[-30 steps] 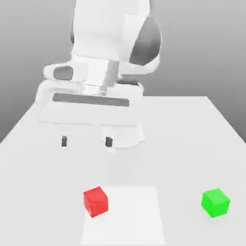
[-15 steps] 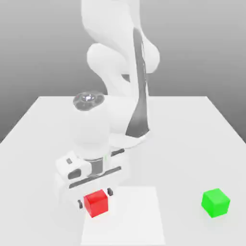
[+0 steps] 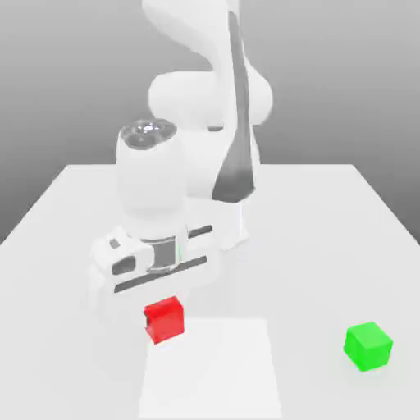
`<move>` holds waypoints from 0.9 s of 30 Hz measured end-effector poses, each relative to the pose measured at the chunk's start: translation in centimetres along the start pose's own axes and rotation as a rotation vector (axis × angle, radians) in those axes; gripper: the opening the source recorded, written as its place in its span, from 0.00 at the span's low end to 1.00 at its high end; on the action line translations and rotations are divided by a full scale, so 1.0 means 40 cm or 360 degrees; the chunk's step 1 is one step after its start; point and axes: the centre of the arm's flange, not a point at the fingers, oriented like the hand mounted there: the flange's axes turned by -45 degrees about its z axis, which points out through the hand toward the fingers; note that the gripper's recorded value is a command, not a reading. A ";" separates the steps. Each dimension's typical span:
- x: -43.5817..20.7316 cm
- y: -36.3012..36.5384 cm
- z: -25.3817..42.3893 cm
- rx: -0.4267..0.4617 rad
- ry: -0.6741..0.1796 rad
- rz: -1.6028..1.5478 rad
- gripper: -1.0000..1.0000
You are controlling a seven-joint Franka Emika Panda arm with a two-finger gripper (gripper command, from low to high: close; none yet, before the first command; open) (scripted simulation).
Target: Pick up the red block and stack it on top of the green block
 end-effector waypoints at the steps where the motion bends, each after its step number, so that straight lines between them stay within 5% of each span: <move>1: 0.024 -0.023 -0.004 0.0000 0.0000 0.0012 0.00; 21: 0.323 -0.636 -0.082 0.0000 0.0002 0.0341 0.00; 27: 0.334 -0.663 0.048 -0.0002 0.0004 0.0400 0.00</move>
